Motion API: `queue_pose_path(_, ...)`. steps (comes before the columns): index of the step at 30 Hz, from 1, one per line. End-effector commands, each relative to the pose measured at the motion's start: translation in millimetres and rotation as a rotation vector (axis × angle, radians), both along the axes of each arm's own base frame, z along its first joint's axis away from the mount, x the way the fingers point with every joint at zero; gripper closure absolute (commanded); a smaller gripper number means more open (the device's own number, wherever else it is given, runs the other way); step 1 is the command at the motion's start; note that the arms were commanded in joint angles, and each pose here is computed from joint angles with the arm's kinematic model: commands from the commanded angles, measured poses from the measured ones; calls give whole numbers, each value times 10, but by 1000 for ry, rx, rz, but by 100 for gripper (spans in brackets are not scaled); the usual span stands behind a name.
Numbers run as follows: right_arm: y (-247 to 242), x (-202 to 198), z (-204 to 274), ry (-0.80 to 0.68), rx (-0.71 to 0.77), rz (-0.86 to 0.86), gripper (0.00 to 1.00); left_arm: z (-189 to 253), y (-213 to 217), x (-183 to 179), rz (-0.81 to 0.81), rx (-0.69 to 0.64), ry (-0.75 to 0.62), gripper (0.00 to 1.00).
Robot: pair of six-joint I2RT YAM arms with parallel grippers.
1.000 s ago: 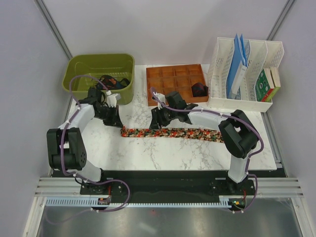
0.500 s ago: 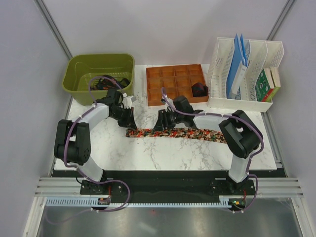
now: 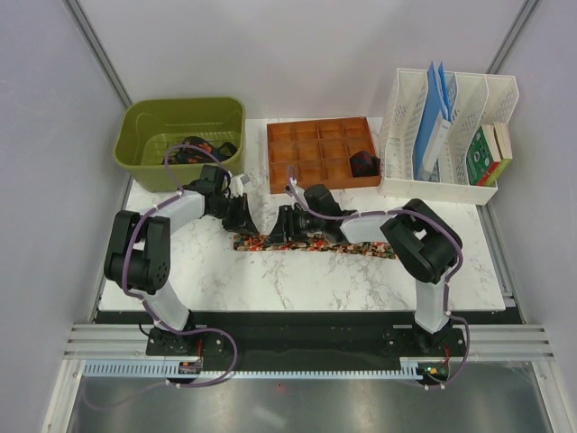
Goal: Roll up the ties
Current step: Roll the tie at the center of the board.
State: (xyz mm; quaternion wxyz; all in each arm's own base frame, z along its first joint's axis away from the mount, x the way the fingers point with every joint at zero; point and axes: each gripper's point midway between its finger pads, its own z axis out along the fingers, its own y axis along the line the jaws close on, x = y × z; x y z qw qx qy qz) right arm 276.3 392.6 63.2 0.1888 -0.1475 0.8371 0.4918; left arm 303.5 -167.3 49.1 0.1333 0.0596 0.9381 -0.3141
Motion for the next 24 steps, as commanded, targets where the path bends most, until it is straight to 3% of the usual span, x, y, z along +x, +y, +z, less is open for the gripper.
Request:
queue_pose_path(1,233,163,104,-37,45,-25,52,-48,-63,-3,56,-39,45,98)
queue_pose_path(14,417,167,-3,-12,53,-30,44,-35,-140,-78,43,-81,66,98)
queue_pose_path(19,411,185,-99,-15,32,-31,51,-7,-184,-75,41,-110,78,98)
queue_pose_path(24,398,192,-157,-12,14,-40,63,0,-187,-109,32,-116,78,98)
